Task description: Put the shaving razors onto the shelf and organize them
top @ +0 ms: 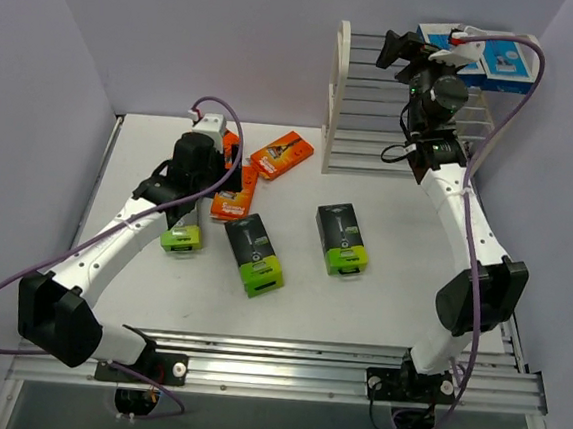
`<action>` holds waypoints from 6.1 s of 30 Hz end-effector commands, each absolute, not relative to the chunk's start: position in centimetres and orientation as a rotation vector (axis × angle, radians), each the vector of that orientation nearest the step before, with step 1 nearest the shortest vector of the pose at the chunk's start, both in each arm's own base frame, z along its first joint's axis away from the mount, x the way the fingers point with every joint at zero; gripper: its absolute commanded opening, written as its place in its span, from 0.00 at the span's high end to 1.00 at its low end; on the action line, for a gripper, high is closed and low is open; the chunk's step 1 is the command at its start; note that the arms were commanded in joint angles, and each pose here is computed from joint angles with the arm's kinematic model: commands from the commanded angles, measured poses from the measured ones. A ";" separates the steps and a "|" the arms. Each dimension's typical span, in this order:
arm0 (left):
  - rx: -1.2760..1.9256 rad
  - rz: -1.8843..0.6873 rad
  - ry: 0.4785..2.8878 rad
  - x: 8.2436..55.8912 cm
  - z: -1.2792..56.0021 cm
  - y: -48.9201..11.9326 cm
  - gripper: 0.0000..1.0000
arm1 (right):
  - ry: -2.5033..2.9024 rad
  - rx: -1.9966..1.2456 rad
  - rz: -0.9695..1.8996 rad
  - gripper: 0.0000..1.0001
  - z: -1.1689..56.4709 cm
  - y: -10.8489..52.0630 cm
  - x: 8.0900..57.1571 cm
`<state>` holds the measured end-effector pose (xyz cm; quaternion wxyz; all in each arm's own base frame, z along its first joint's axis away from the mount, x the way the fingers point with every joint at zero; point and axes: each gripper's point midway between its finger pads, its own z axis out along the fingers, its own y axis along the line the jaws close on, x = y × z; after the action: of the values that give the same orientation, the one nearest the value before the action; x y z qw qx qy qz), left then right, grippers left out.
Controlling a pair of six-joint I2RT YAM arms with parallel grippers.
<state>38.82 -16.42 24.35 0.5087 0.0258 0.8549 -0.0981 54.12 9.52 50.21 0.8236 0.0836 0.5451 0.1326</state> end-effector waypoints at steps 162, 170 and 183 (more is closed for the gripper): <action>-0.262 -0.470 2.201 43.3 21.8 -7.7 0.05 | 2.147 0.112 0.948 0.69 11.0 47.7 37.3; -0.298 -0.435 2.182 43.5 22.3 -6.0 0.05 | 2.151 0.060 0.823 0.64 12.1 44.6 37.7; -0.414 -0.365 2.153 43.8 22.4 -1.1 0.05 | 2.057 -0.617 0.400 0.46 13.6 40.0 37.1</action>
<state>43.53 -1.41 19.94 0.4095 -0.1712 0.8841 -0.1459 36.65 41.13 9.98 0.4223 -0.1626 0.8685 0.2023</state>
